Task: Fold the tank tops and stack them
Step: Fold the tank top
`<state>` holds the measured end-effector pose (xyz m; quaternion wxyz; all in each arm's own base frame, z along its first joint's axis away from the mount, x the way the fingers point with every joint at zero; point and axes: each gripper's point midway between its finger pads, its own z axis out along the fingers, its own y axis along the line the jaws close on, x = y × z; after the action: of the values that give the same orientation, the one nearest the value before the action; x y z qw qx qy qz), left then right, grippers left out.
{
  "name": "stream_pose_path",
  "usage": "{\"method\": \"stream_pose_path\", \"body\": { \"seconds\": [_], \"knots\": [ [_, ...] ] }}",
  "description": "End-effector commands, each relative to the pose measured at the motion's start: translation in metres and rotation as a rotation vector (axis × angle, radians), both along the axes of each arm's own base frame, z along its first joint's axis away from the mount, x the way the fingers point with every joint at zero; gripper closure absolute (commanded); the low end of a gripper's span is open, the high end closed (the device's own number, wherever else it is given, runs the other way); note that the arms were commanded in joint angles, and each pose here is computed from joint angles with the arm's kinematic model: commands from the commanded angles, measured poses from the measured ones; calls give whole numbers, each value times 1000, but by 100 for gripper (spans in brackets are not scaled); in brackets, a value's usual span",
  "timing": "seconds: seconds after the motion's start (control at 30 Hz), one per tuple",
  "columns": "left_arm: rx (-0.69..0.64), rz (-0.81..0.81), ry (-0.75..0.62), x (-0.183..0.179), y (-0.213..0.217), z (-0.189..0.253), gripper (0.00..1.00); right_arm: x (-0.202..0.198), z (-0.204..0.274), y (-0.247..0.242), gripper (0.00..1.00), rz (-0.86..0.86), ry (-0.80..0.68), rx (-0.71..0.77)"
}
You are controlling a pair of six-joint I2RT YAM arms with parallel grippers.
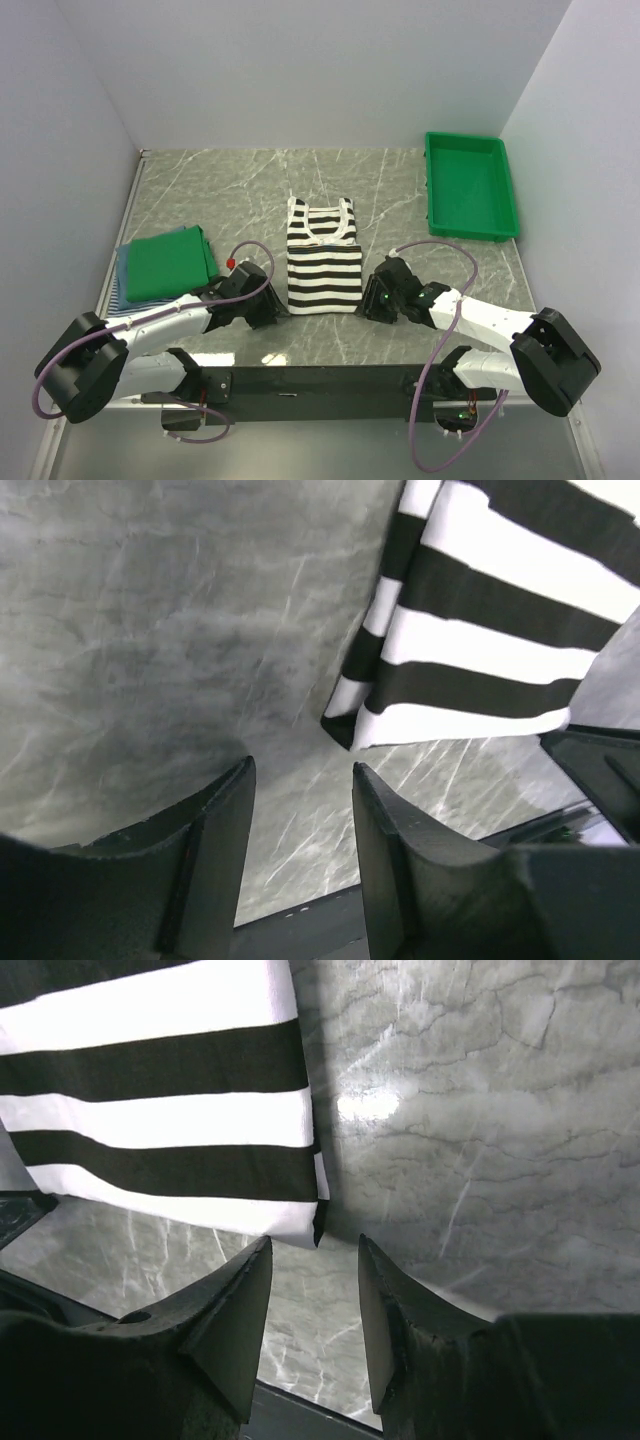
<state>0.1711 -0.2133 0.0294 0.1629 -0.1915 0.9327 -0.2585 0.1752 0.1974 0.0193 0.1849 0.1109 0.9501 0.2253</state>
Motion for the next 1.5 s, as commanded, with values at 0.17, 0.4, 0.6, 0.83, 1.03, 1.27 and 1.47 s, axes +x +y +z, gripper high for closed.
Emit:
{"method": "stream_pose_path", "body": {
  "seconds": [0.17,0.4,0.6,0.83,1.03,1.27,1.47],
  "knots": [
    [-138,56,-54,17,-14,8,52,1,-6,-6,53,-61,-1,26],
    [-125,114,-26,17,-9,-5,56,2,-15,-16,54,-114,13,50],
    [-117,136,-26,20,-7,-11,59,6,-20,-15,56,-130,21,80],
    [-78,135,-12,19,-4,-18,65,5,-26,-15,68,-125,33,73],
    [-61,115,-1,19,-5,-24,83,7,-26,-19,82,-122,16,43],
    [-21,64,3,13,-8,-23,99,5,-23,-17,98,-77,14,32],
    [33,13,36,-13,0,-22,99,-16,-17,-18,100,-14,11,-3]
  ]
}}
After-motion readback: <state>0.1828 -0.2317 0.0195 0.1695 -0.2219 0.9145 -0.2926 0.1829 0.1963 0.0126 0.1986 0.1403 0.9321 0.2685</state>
